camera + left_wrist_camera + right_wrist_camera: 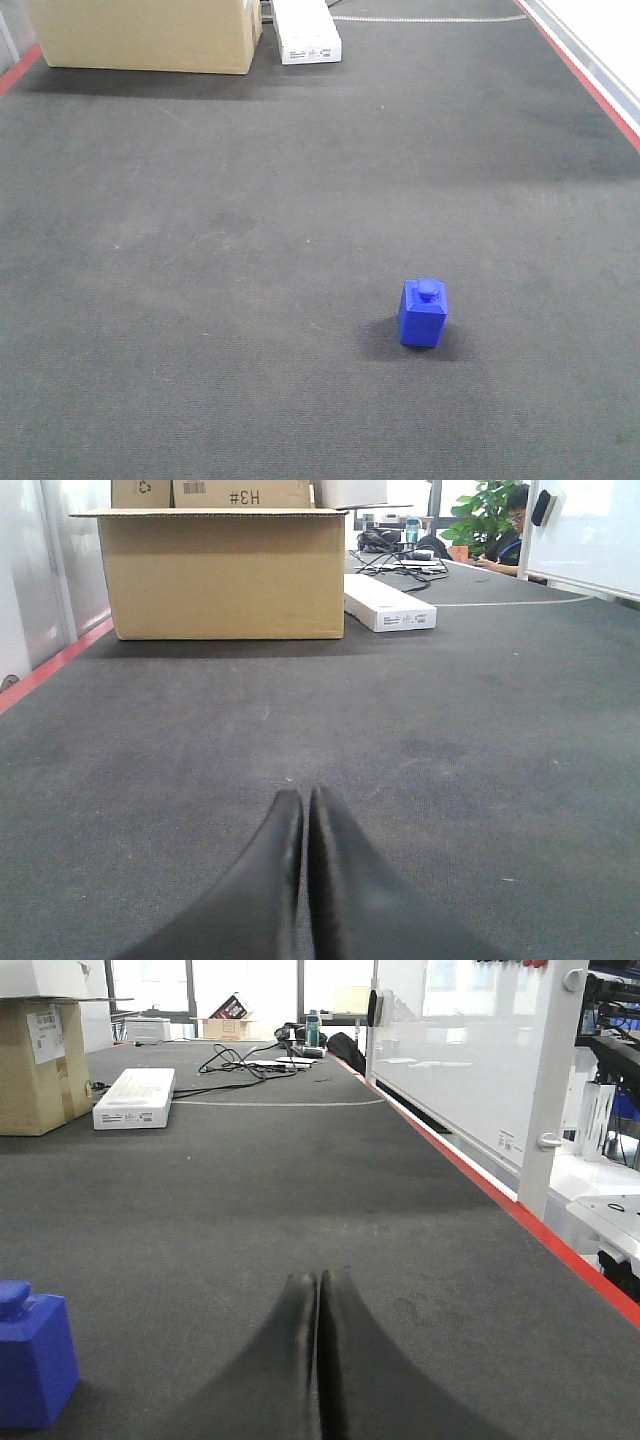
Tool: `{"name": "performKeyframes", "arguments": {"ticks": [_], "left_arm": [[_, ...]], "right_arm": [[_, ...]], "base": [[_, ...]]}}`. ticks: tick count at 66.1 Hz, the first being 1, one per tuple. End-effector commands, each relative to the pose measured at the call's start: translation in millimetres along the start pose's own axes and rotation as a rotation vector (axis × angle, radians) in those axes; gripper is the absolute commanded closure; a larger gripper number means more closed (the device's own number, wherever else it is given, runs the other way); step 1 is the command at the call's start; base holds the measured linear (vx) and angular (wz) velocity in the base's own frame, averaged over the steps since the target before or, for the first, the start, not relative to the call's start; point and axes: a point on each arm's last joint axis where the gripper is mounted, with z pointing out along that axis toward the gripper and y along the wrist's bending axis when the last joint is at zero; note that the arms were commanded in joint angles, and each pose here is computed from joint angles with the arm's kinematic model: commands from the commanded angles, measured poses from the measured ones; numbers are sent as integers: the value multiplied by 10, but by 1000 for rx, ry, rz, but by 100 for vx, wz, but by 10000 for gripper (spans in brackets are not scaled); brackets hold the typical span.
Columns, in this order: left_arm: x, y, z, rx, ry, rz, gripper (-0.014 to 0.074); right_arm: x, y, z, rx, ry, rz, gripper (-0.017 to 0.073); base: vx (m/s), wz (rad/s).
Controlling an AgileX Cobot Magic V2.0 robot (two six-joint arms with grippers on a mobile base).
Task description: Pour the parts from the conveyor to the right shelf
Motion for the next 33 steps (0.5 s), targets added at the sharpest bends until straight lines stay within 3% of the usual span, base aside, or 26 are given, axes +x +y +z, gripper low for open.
{"name": "performKeyframes", "arguments": {"ticks": [1, 33], "left_arm": [[-142, -6, -27, 9, -113, -14, 600], [-142, -6, -27, 9, -113, -14, 600]], "right_arm": [[-42, 5, 2, -6, -67, -16, 568], [-38, 5, 2, -5, -64, -16, 568]], "base": [[0, 0], [0, 0]]}}
